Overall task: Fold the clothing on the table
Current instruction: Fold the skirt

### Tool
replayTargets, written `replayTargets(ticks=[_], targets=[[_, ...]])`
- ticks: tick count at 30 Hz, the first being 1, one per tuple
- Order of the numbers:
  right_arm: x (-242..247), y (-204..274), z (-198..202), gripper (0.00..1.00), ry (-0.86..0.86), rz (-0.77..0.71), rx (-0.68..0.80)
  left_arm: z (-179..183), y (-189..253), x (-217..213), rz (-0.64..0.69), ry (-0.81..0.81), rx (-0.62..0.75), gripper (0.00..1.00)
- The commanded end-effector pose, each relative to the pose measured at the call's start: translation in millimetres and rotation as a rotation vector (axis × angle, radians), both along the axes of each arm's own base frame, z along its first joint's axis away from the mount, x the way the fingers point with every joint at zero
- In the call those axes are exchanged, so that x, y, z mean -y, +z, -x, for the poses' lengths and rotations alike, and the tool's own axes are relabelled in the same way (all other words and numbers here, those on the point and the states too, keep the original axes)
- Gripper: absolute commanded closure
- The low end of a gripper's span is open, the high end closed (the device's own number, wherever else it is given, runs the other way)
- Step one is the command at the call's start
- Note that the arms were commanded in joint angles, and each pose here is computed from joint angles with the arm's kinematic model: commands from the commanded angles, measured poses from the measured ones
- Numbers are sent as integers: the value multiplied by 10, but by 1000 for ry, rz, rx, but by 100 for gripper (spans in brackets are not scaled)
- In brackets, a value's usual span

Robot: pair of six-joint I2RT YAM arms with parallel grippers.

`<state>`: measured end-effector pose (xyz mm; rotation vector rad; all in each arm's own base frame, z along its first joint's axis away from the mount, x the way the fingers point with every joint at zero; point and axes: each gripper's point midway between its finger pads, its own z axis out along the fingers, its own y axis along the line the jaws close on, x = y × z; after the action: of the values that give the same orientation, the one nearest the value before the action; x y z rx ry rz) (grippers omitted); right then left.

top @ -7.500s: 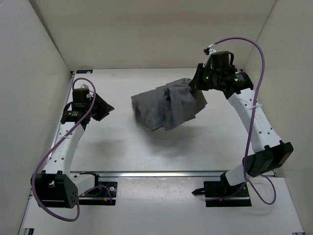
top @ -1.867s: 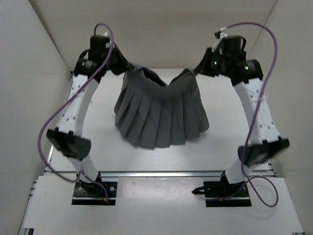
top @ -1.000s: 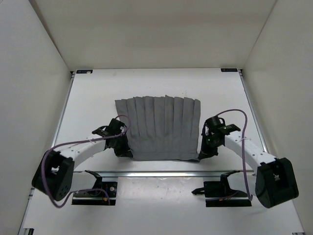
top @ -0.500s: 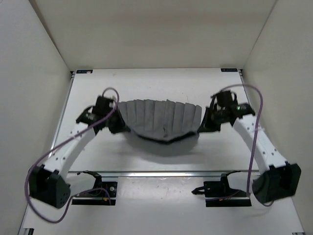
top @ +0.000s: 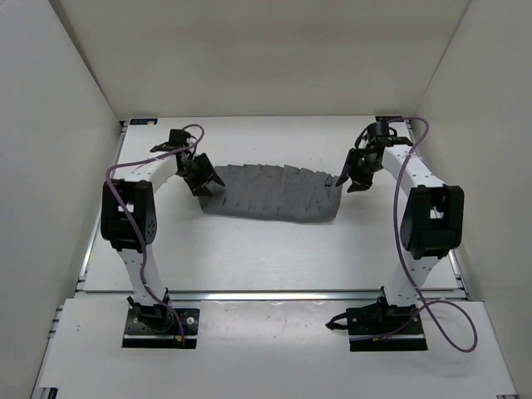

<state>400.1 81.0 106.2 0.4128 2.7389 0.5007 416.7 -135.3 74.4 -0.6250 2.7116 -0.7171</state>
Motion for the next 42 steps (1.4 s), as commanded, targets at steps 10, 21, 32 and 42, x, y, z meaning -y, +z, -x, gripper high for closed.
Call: replayTargets(ticks=[10, 21, 32, 42], targets=[[-289, -438, 585, 52, -124, -322, 61, 629, -334, -315, -183, 54, 15, 31], [-600, -576, 333, 48, -128, -469, 68, 626, -691, -198, -266, 72, -31, 65], [676, -427, 704, 100, -159, -86, -4, 1161, -512, 492, -174, -59, 16, 100], [-739, 760, 510, 100, 123, -123, 296, 1415, -741, 1085, -106, -32, -4, 100]])
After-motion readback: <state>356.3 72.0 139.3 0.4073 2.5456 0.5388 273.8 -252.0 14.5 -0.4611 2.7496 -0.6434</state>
